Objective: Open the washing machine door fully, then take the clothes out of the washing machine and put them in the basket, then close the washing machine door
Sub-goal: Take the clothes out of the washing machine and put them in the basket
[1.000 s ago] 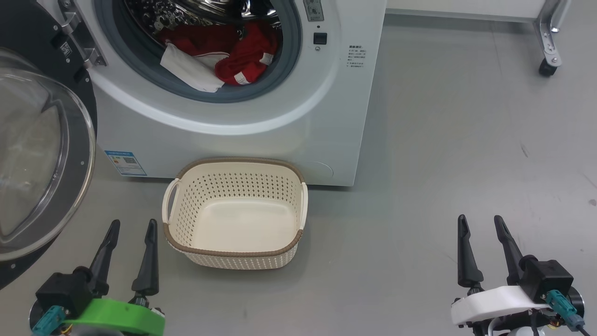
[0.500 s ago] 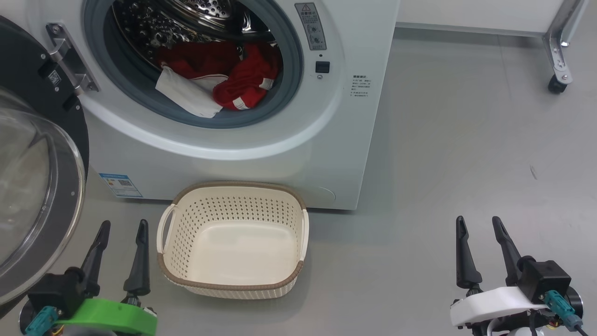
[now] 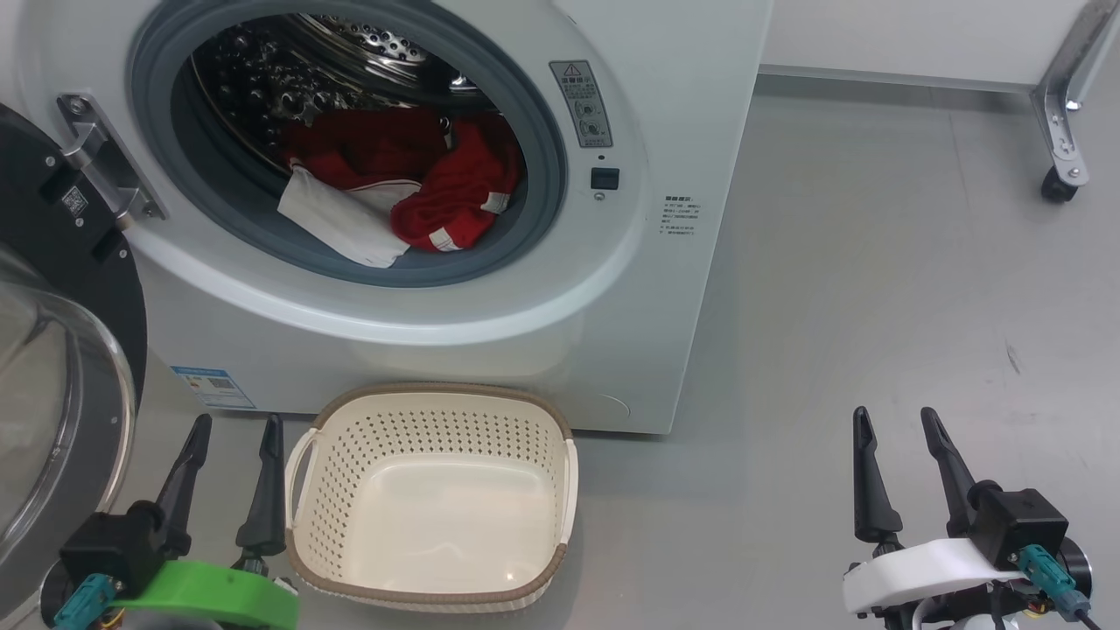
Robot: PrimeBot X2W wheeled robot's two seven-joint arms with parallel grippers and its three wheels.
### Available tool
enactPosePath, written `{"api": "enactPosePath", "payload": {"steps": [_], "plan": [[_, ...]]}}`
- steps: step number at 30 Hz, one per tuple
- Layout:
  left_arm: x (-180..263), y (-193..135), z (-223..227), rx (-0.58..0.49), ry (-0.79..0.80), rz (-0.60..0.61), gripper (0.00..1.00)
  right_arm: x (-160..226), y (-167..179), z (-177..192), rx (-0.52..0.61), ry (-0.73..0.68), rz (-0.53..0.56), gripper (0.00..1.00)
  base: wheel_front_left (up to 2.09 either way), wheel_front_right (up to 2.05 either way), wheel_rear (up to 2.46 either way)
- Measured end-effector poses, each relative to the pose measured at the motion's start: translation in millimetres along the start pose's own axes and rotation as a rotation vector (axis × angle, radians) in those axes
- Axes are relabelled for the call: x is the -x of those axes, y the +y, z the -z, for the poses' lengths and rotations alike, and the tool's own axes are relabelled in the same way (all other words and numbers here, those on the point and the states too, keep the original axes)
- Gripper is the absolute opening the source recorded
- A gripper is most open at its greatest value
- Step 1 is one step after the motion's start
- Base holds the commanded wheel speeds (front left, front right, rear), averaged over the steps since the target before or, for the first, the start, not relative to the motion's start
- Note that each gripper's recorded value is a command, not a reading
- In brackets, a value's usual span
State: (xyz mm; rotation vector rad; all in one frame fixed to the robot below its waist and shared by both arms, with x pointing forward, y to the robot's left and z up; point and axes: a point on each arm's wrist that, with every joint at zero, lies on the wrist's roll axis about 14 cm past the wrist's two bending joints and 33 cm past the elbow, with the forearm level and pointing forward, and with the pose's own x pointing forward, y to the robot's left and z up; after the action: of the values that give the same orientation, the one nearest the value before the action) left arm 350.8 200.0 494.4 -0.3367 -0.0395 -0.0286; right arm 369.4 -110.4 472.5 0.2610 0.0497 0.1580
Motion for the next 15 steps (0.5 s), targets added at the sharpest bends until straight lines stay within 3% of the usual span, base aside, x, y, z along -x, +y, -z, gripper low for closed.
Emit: {"api": "enactPosePath", "payload": {"steps": [15], "plan": [[-1.6, -6.2, 3.8, 0.007, 0.009, 0.016, 1.00, 1.0, -1.2, 1.3, -0.001, 0.004, 0.005, 1.00, 0.37, -0.37, 0.00]]}}
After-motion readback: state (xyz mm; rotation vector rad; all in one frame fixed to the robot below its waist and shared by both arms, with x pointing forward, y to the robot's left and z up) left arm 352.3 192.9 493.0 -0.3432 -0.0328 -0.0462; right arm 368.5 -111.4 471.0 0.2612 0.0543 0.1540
